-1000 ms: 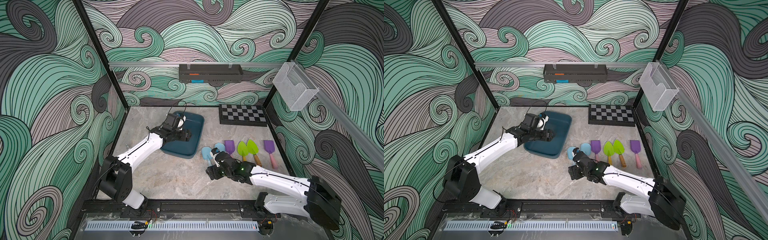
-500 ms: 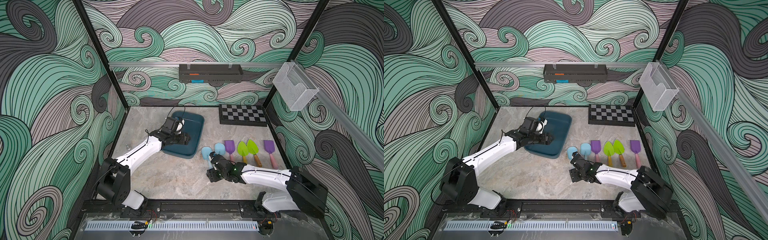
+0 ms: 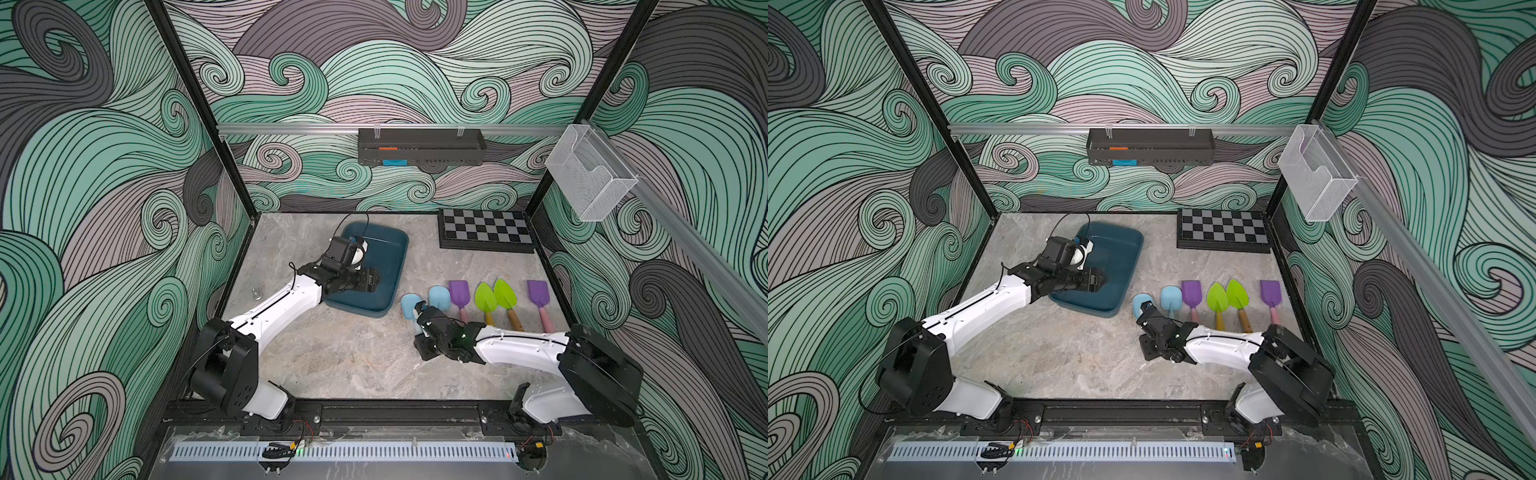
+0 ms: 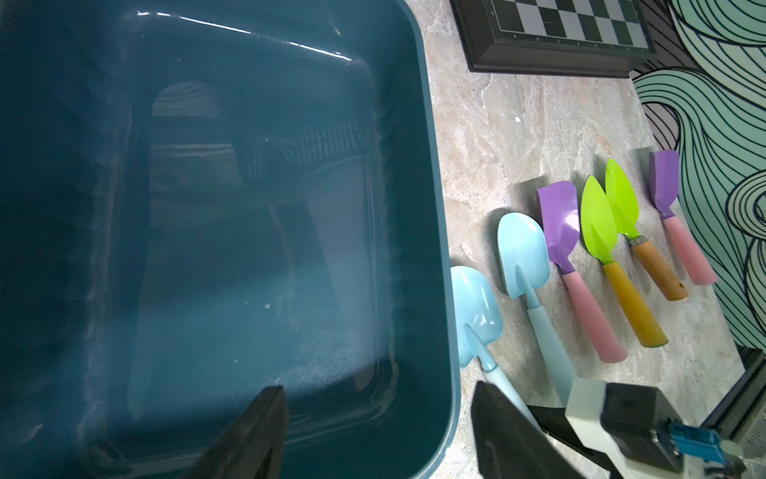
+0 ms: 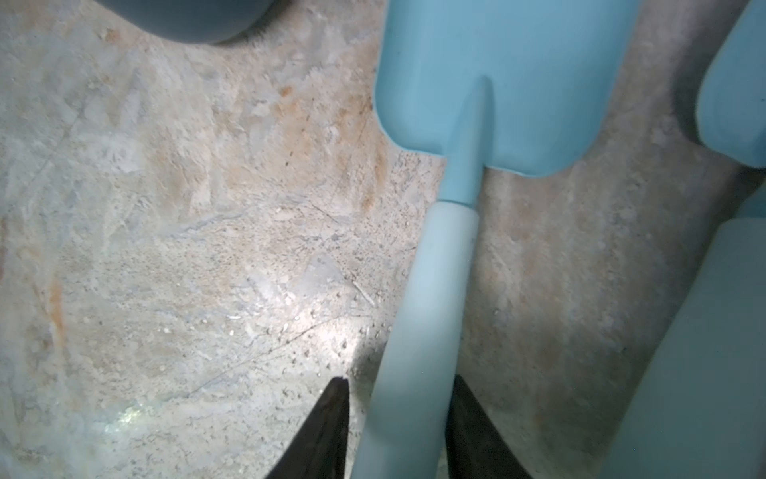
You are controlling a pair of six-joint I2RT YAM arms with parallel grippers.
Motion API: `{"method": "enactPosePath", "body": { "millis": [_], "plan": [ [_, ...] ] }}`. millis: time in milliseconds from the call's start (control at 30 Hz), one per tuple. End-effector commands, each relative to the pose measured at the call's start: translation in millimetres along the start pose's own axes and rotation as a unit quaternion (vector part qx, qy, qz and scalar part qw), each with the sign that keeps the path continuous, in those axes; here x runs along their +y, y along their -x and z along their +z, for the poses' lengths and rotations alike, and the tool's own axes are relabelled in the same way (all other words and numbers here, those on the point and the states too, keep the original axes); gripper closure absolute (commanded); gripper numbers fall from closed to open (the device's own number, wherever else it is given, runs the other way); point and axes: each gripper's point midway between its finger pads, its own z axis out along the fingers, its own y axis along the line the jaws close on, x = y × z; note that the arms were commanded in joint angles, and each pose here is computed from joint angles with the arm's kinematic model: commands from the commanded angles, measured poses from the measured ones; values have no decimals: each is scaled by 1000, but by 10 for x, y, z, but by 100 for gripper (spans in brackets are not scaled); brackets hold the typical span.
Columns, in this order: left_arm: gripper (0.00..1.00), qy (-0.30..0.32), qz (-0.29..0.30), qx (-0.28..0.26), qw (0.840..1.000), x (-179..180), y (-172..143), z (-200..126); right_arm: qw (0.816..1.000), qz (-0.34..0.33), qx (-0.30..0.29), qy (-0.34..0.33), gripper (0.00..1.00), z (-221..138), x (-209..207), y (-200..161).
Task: Put the shovel into the storage box
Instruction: Pick up the shovel from the center of the board.
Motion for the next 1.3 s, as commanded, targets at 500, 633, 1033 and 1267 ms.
{"method": "enactPosePath", "body": {
  "millis": [500,633,1033,1267],
  "plan": [
    [28,-132,-17,-34,991,-473,-15,-362,998,-29,-64,-3,100,-495,72,414],
    [31,-144,-20,-37,989,-509,-32,-370,995,-35,-92,4,100,-677,129,590],
    [30,-142,-25,-38,989,-504,-27,-329,997,-38,-62,-30,100,-640,-41,440],
    [30,-136,-24,-33,990,-479,-45,-281,997,-29,-51,-39,100,-591,-129,306]
  ]
}}
